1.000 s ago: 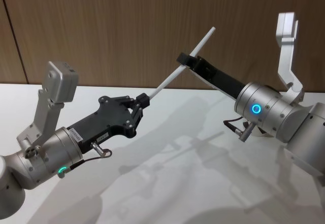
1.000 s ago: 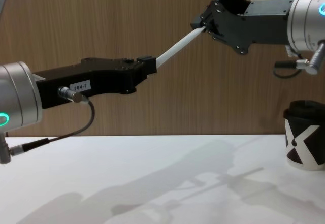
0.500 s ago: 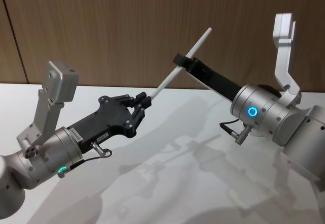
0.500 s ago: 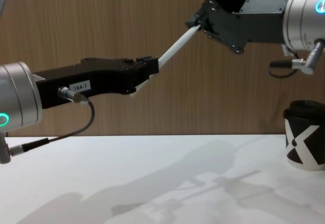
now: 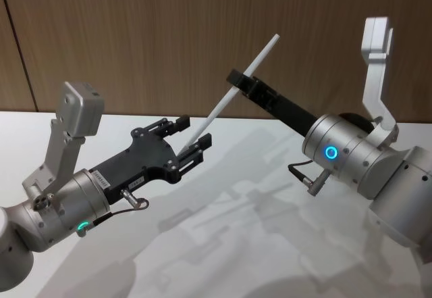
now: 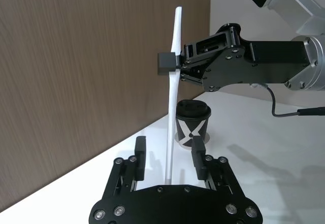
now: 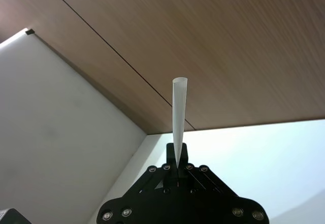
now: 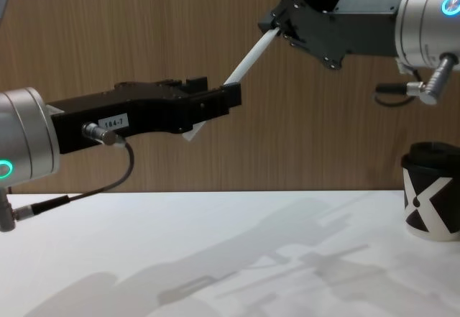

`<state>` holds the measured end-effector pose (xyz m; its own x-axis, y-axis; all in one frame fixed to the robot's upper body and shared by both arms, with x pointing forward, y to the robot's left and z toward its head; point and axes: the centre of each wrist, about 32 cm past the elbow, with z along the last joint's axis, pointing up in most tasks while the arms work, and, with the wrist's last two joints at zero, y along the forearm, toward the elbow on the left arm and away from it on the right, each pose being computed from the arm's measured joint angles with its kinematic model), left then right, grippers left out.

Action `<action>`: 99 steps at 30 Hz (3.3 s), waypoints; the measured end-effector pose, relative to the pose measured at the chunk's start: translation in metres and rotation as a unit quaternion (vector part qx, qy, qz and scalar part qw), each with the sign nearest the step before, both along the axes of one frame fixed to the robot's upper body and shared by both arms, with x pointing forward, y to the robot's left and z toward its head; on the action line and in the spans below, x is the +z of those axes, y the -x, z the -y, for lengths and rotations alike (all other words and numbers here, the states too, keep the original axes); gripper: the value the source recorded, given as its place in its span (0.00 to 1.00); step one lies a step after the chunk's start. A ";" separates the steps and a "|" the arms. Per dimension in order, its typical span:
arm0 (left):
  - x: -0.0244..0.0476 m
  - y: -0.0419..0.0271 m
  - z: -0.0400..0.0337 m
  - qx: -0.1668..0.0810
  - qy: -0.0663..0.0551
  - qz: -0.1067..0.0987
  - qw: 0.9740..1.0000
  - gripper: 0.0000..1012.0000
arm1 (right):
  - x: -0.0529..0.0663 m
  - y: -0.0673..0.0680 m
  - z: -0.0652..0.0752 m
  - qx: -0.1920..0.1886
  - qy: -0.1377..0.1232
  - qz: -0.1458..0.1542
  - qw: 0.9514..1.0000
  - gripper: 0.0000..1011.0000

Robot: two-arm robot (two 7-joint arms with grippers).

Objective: Pick up the straw with one hand, pass it to the other hand, and insert it into the cup.

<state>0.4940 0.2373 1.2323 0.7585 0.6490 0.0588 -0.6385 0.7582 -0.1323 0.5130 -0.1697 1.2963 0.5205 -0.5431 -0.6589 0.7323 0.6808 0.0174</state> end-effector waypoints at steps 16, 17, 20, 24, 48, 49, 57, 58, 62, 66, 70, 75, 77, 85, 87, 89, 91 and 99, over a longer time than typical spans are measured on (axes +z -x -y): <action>0.0000 0.0000 0.0000 0.000 0.000 0.000 1.000 0.97 | -0.001 0.004 0.004 -0.039 0.033 0.082 0.995 0.00; 0.0000 0.0000 0.0000 0.000 0.000 0.000 1.000 0.99 | -0.001 0.004 0.005 -0.042 0.037 0.087 0.995 0.00; 0.0000 0.0000 0.0000 0.000 0.000 0.000 1.000 0.99 | -0.002 0.005 0.007 -0.055 0.049 0.107 0.992 0.00; 0.0000 0.0000 0.0000 0.000 0.000 0.000 1.000 0.99 | -0.003 0.006 0.012 -0.073 0.067 0.133 0.986 0.00; 0.0000 0.0000 0.0000 0.000 0.000 0.000 1.000 0.99 | 0.002 0.010 0.035 -0.111 0.123 0.205 0.965 0.00; 0.0000 0.0000 0.0000 0.000 0.000 0.000 1.000 0.99 | 0.003 0.010 0.037 -0.113 0.126 0.207 0.964 0.00; 0.0000 0.0000 0.0000 0.000 0.000 0.000 1.000 0.99 | 0.007 0.010 0.047 -0.129 0.142 0.211 0.958 0.00; 0.0000 0.0000 0.0000 0.000 0.000 0.000 1.000 0.99 | 0.008 0.010 0.048 -0.131 0.144 0.211 0.958 0.00; 0.0000 0.0000 0.0000 0.000 0.000 0.000 1.000 0.99 | 0.010 0.008 0.053 -0.137 0.150 0.210 0.956 0.00; 0.0000 0.0000 0.0000 0.000 0.000 0.000 1.000 0.99 | 0.010 0.007 0.055 -0.140 0.154 0.208 0.956 0.00; 0.0000 0.0000 0.0000 0.000 0.000 0.000 1.000 0.99 | 0.010 0.004 0.058 -0.144 0.161 0.205 0.955 0.00; 0.0000 0.0000 0.0000 0.000 0.000 0.000 1.000 0.99 | 0.010 0.001 0.062 -0.147 0.168 0.203 0.953 0.00; 0.0000 0.0000 0.0000 0.000 0.000 0.000 1.000 0.99 | 0.010 0.000 0.064 -0.149 0.173 0.203 0.952 0.00; 0.0000 0.0000 0.0000 0.000 0.000 0.000 1.000 0.99 | 0.011 -0.003 0.071 -0.157 0.186 0.201 0.949 0.00; 0.0000 0.0000 0.0000 0.000 0.000 0.000 1.000 0.99 | 0.012 -0.003 0.073 -0.159 0.189 0.200 0.948 0.00; 0.0000 0.0000 0.0000 0.000 0.000 0.000 1.000 0.99 | 0.012 -0.004 0.075 -0.163 0.193 0.200 0.947 0.00; 0.0000 0.0000 0.0000 0.000 0.000 0.000 1.000 0.99 | 0.013 -0.004 0.076 -0.165 0.195 0.200 0.946 0.00; 0.0000 0.0000 0.0000 0.000 0.000 0.000 1.000 0.99 | 0.016 -0.004 0.084 -0.180 0.213 0.199 0.940 0.00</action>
<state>0.4940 0.2373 1.2323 0.7585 0.6490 0.0588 -0.6385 0.7582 -0.1323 0.5174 -0.2537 1.3119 0.4124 -0.9010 -0.1348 0.9093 0.3981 0.1210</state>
